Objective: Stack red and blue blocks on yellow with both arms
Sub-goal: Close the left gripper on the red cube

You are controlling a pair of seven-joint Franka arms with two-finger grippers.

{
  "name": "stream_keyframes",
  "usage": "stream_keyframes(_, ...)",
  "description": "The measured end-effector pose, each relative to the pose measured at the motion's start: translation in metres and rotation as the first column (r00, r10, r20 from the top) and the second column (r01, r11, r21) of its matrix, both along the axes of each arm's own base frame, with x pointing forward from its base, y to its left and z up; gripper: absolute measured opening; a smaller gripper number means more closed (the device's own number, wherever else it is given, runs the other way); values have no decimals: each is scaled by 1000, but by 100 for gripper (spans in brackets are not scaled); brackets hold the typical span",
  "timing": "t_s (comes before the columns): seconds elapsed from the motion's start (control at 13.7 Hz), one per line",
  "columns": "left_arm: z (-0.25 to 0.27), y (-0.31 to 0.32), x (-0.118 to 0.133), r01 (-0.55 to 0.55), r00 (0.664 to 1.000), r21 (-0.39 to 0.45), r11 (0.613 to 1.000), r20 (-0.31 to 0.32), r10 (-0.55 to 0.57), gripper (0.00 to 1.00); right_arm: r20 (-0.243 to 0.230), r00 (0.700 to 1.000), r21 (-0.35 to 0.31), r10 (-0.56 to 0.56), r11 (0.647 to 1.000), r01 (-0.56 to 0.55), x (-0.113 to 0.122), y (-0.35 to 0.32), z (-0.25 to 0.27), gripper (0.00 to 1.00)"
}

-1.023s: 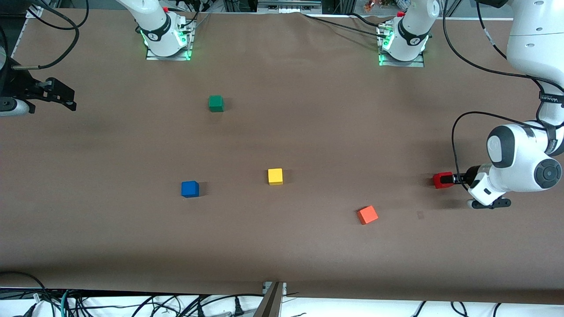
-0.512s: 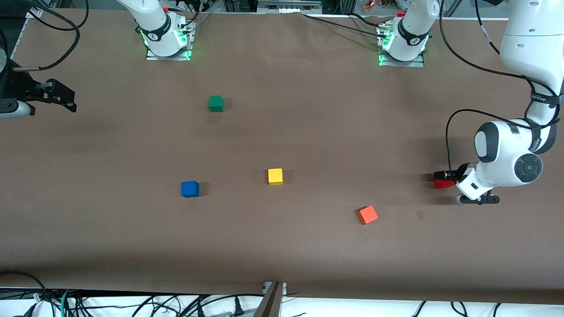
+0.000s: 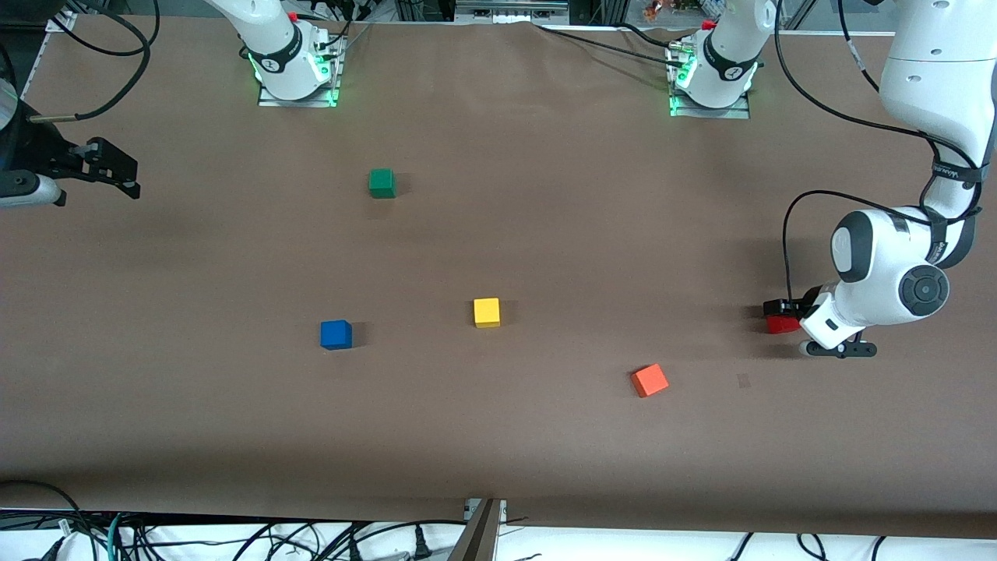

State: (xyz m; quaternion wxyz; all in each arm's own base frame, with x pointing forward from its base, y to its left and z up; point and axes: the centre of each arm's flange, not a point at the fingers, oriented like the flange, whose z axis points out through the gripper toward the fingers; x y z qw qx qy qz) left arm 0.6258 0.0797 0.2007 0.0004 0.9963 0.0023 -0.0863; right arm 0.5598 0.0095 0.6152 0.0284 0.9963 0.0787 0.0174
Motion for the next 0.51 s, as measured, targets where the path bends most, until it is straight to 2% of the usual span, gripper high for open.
stream_keyframes(0.22, 0, 1, 0, -2, 1000, 1, 1000, 0, 2, 55, 4, 1000, 0, 1, 1000, -1, 0, 1, 2, 100)
stream_keyframes(0.51, 12, -4, 6, 6, 1000, 0, 1000, 27, -6, 56, 2, 1000, -1, 3, 1000, -3, 2, -1, 0, 100)
